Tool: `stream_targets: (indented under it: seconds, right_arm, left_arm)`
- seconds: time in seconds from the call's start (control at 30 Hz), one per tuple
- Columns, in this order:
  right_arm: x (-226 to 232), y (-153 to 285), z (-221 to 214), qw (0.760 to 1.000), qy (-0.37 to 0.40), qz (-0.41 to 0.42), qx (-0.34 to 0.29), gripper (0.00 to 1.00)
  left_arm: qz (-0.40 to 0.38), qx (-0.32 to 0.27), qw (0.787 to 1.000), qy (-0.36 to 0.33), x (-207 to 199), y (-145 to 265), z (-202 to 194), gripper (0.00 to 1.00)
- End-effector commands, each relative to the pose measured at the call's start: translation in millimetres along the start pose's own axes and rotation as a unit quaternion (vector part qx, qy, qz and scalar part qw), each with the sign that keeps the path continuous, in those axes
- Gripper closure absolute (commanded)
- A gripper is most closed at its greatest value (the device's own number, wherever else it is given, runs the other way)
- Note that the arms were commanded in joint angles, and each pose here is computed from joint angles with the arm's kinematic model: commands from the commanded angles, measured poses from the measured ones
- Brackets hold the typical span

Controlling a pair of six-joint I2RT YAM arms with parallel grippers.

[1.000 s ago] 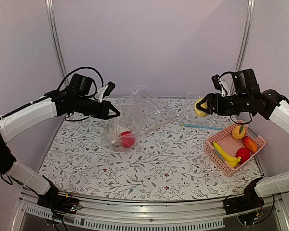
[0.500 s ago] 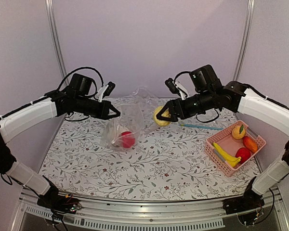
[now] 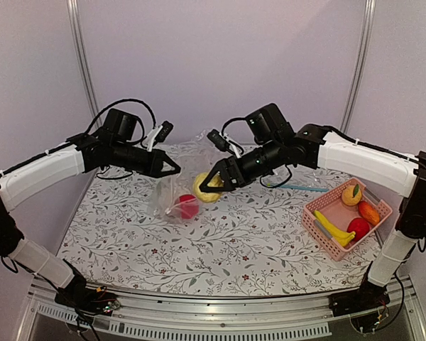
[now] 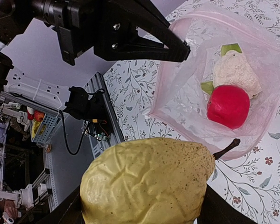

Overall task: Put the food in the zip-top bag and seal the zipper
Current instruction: Place the fake fruit in the zipper food storage bag.

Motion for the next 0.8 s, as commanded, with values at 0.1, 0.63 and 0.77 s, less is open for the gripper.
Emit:
stream_targets:
  seconds: [0.1,0.63,0.77]
  right_arm:
    - [0.5,-18.7,15.6,0.999,-0.033,0.039,-0.008,0.42]
    - [-50.0,-52.4,26.9,0.985,-0.112,-0.124,-0.046,0.42]
    - [-54.9,-54.9,29.1,0.977,-0.100,-0.184,-0.048,0.42]
  left_arm:
    - [-0.040,0.005,0.999,-0.030,-13.9,-2.9,-3.2,1.00]
    - [-0.083,0.016,0.995,-0.046,-27.8,-4.5,-5.8,1.00]
    - [-0.085,0.017,0.995,-0.049,-28.8,-4.5,-6.1,1.00]
Point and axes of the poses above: each gripper's point midway between its finger pads, its own y axis back along the fingers, its own x axis along the line the jaws close on, z = x × y, the point moved 8 cm from there along y, back along the fingers, and after that the axes turned 1 degree about y, right-handed, at the moved point
